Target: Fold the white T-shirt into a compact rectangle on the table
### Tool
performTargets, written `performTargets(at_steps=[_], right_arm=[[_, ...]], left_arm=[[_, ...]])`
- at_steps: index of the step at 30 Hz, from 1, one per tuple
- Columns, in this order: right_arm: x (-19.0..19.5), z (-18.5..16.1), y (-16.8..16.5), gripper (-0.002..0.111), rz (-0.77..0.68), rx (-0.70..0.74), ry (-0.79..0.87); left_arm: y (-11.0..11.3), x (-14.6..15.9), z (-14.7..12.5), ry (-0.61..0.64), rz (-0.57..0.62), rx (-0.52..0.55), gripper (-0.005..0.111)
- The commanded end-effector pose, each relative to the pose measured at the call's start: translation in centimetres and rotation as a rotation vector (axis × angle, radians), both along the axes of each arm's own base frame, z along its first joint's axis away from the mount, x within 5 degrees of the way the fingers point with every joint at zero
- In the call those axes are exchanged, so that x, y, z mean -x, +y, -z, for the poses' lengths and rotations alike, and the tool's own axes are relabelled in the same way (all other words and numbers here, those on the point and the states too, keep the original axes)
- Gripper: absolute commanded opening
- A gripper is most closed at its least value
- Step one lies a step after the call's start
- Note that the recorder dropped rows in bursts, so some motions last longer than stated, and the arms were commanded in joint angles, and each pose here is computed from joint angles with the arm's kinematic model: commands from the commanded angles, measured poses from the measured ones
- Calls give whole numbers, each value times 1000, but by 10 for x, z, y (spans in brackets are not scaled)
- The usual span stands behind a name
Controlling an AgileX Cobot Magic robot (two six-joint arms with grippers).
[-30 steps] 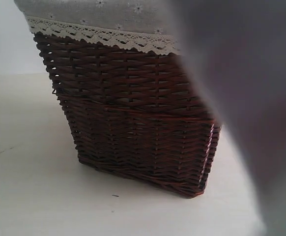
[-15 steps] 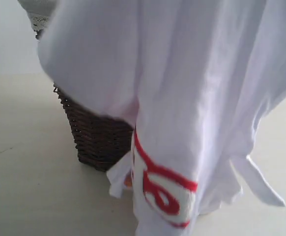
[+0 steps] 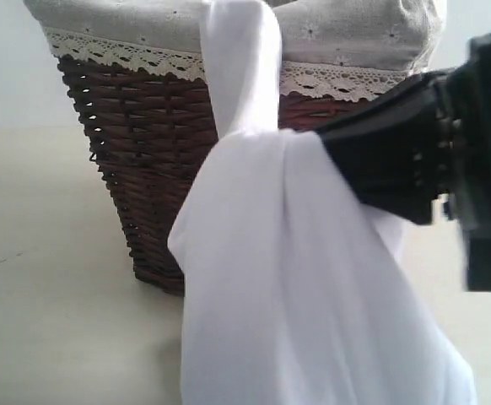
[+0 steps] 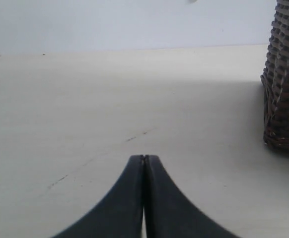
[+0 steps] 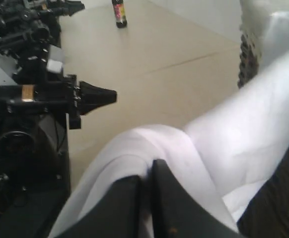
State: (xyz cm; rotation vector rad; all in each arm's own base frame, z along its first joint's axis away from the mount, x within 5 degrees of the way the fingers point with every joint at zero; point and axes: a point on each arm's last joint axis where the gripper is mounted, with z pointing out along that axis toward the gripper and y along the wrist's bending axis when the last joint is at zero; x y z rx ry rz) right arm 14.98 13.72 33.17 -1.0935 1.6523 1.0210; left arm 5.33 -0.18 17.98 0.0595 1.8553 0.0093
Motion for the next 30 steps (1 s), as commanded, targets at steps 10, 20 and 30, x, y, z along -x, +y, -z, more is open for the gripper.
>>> performTargets(at_steps=[10,20,30], right_arm=[[-110,36,7,0,619,249,-126],[-167,58,24,0,702,333,-126],[-170,18,44,0,571,174,-128]], left_arm=[[0,0,-1,-16,-1,3,0],[0,0,-1,-16,-1,3,0],[0,0,-1,-16,-1,3,0]])
